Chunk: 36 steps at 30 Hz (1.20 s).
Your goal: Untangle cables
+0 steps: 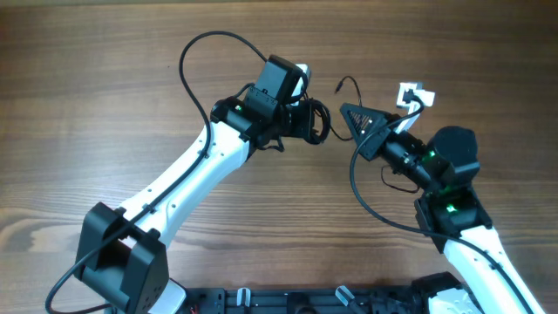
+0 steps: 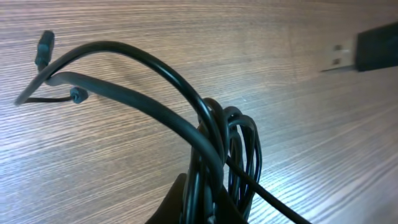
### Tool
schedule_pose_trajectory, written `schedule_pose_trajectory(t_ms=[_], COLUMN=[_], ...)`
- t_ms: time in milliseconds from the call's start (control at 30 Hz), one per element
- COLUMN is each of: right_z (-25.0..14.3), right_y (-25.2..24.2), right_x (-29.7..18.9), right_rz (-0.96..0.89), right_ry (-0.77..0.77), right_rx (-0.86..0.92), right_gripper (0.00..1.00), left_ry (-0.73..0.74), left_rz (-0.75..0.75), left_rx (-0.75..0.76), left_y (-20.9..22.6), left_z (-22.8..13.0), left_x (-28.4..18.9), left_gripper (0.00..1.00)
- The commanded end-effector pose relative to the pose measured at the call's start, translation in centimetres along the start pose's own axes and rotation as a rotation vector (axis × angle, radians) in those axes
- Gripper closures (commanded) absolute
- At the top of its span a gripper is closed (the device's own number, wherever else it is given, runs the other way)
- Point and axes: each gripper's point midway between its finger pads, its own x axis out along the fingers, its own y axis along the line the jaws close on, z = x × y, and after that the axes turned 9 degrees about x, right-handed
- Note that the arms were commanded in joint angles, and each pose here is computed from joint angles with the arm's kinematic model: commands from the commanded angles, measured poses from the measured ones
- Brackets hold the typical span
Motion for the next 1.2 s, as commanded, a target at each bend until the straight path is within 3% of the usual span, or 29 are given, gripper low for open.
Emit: schedule_pose_trajectory(t_ms=[0, 200, 433, 767, 1167], right_z=[-0.6, -2.3, -4.4, -3.8, -3.6], right_y=[0.1, 1.5, 0.2, 2.7, 2.0], right_x=[-0.4, -0.4, 0.5, 1.1, 1.4], right_rz=[-0.006, 0.068, 0.037, 0.183, 0.145], right_ry=[0.027, 0.137, 0.265, 0.311, 0.293], right_rx=[0.050, 0.196, 0.486, 0.447, 0.512], right_gripper=[0.95, 0.96, 0.96, 0.96, 0.96], left_ry=[-0.056, -0.071, -0.096, -0.099, -0.120], left_rz=[0.046, 0.057, -0.048, -0.027, 0.000], left_rx=[-0.043, -0.111, -0.123, -0.115, -0.103], left_y=[1.6, 3.0, 0.5, 0.5, 0.4], left_z=[1.6, 2.2, 3.0, 2.9, 3.2], left_x=[-1.3, -1.5, -1.5, -1.4, -1.3], left_gripper=[0.96, 0.96, 0.96, 0.96, 0.96])
